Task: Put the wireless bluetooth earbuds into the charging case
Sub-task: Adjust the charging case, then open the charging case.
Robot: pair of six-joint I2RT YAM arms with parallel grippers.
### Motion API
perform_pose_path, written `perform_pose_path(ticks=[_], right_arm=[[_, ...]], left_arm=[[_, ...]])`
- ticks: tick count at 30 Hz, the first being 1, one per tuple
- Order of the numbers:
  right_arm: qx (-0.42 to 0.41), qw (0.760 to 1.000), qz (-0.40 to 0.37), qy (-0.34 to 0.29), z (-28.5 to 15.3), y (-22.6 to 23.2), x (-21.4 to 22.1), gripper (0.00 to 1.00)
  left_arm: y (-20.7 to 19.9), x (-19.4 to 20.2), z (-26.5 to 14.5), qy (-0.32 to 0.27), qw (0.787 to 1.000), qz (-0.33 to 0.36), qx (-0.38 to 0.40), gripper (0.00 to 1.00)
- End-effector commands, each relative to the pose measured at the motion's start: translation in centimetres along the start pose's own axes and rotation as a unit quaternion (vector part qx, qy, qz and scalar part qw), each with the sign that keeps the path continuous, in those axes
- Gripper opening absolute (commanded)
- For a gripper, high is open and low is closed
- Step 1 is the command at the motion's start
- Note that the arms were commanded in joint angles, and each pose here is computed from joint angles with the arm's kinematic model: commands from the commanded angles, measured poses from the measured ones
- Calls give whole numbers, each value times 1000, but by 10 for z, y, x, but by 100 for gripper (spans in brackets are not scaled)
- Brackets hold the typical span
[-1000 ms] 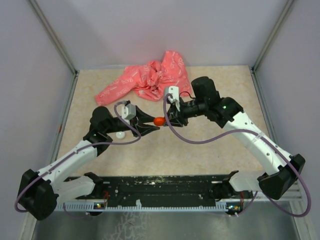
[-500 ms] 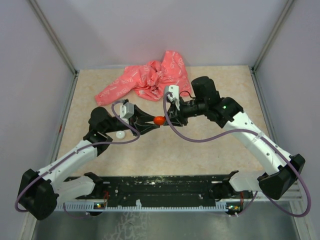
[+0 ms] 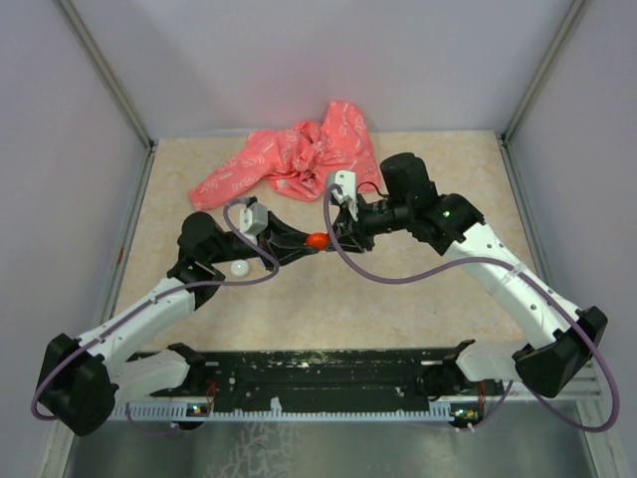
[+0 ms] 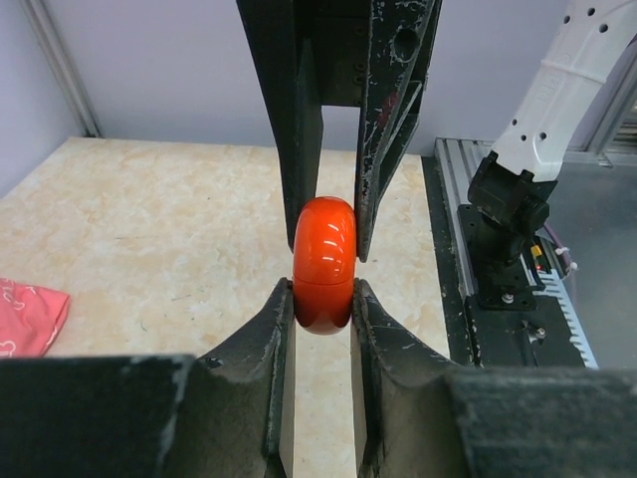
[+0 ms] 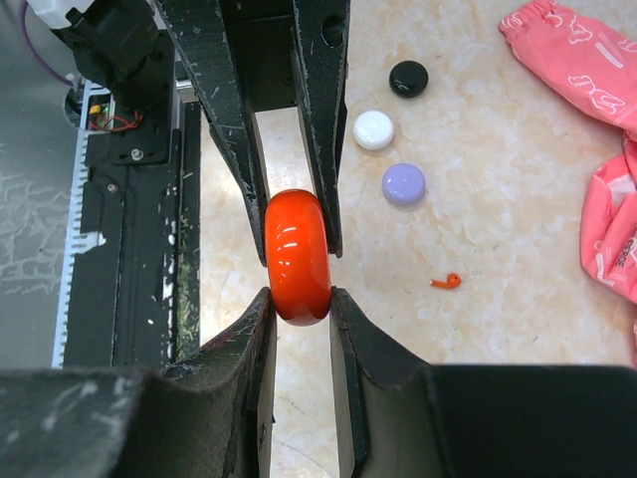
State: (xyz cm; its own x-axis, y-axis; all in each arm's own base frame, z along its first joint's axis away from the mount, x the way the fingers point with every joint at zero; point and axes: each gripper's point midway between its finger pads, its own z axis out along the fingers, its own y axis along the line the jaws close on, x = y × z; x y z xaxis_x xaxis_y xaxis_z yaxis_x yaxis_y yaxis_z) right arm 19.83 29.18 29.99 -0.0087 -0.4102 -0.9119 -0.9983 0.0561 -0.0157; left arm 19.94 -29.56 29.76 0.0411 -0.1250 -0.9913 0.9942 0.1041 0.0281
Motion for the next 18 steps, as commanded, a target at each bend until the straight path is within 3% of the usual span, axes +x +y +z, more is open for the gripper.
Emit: perform_pose_path(ticks=[1, 4, 8, 18], right_arm=[[9, 999, -36, -38, -9, 2, -28, 27], [7, 998, -39, -46, -10, 4, -31, 40], [3, 998, -37, -53, -9, 6, -32, 49], [27, 998, -31, -45, -8, -3, -26, 52]], left_arm=[[-2, 0, -1, 2, 1000, 24, 11, 1], [-5, 0, -2, 2, 999, 33, 17, 0], [-7, 2, -2, 4, 999, 41, 26, 0], [-14, 1, -6, 5, 996, 76, 43, 0]])
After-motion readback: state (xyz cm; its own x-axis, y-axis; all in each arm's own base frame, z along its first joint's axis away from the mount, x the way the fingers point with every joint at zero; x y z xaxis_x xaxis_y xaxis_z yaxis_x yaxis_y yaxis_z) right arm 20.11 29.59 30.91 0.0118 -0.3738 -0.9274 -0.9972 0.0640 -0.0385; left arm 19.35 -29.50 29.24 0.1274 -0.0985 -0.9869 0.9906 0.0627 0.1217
